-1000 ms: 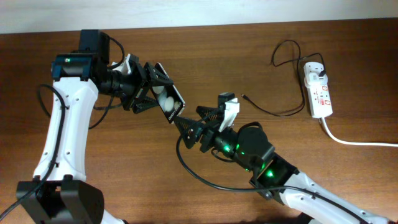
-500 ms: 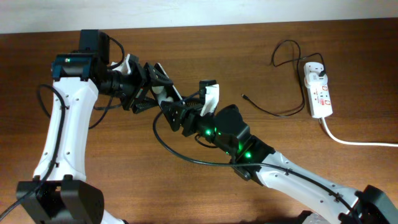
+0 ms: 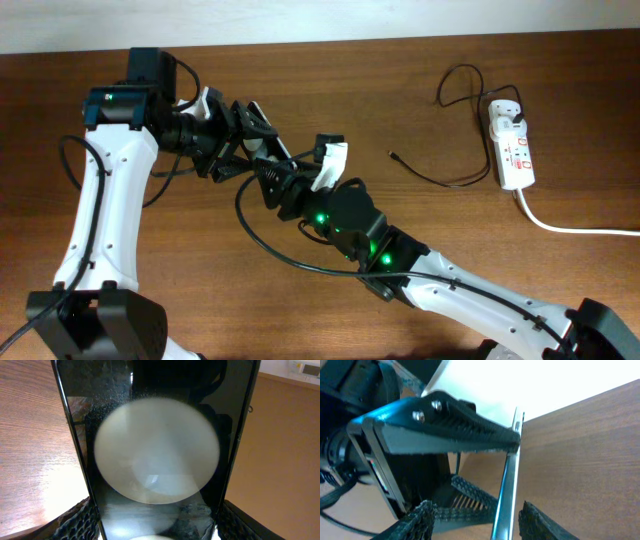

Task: Plug charger to phone and switch on socket
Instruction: 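Move the right gripper toward the phone held by the left gripper, then grasp the phone's edge with the right gripper, release left gripper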

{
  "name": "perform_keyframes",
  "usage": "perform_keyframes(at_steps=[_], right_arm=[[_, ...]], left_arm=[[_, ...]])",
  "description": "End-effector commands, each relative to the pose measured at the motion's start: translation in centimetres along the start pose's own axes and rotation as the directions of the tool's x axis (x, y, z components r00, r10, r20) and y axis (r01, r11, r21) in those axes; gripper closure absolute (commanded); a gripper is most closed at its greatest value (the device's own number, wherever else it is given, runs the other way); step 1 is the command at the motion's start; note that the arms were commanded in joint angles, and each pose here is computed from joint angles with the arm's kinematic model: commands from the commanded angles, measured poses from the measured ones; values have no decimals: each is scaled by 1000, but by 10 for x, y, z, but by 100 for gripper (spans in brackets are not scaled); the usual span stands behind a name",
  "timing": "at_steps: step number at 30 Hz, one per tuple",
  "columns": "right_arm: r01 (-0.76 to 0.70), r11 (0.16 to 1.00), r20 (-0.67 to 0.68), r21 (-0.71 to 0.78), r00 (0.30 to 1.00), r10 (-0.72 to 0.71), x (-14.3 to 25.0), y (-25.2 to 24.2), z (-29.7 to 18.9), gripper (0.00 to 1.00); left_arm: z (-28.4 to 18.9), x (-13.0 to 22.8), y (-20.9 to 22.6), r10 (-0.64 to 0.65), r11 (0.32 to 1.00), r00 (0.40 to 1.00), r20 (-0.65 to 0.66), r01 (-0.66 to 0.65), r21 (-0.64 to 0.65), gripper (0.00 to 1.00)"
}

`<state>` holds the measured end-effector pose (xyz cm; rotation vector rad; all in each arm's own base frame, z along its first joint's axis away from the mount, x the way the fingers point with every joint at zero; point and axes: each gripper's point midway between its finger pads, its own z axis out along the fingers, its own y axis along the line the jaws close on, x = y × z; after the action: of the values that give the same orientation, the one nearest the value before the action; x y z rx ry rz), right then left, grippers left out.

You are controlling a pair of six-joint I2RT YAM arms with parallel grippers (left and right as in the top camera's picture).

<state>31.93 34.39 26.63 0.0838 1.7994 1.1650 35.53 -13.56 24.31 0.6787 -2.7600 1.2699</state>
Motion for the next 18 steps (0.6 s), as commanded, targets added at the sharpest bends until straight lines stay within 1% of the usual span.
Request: perform_keyframes(at_steps=[1, 3, 6, 10, 13, 18], right_arm=[[-10, 1000, 50, -7, 999, 10, -14, 11, 6, 43], [-9, 1000, 42, -1, 999, 9, -12, 10, 10, 47], [-5, 1000, 25, 12, 1000, 5, -5, 4, 14, 49], [-4, 1000, 0, -4, 1000, 4, 0, 6, 15, 53], [-2, 1000, -19, 0, 1000, 2, 5, 4, 15, 55], [1, 1000, -32, 16, 999, -1, 8, 0, 15, 62]], left_arm=[[-2, 0, -1, 19, 1000, 1000, 1, -19, 14, 44], [-2, 0, -1, 19, 1000, 1000, 1, -19, 14, 44], [-2, 0, -1, 19, 1000, 1000, 1, -19, 14, 44], [-2, 0, -1, 19, 1000, 1000, 1, -19, 14, 44], [-2, 0, -1, 19, 1000, 1000, 1, -19, 14, 44], [-2, 0, -1, 17, 1000, 1000, -1, -17, 12, 44]])
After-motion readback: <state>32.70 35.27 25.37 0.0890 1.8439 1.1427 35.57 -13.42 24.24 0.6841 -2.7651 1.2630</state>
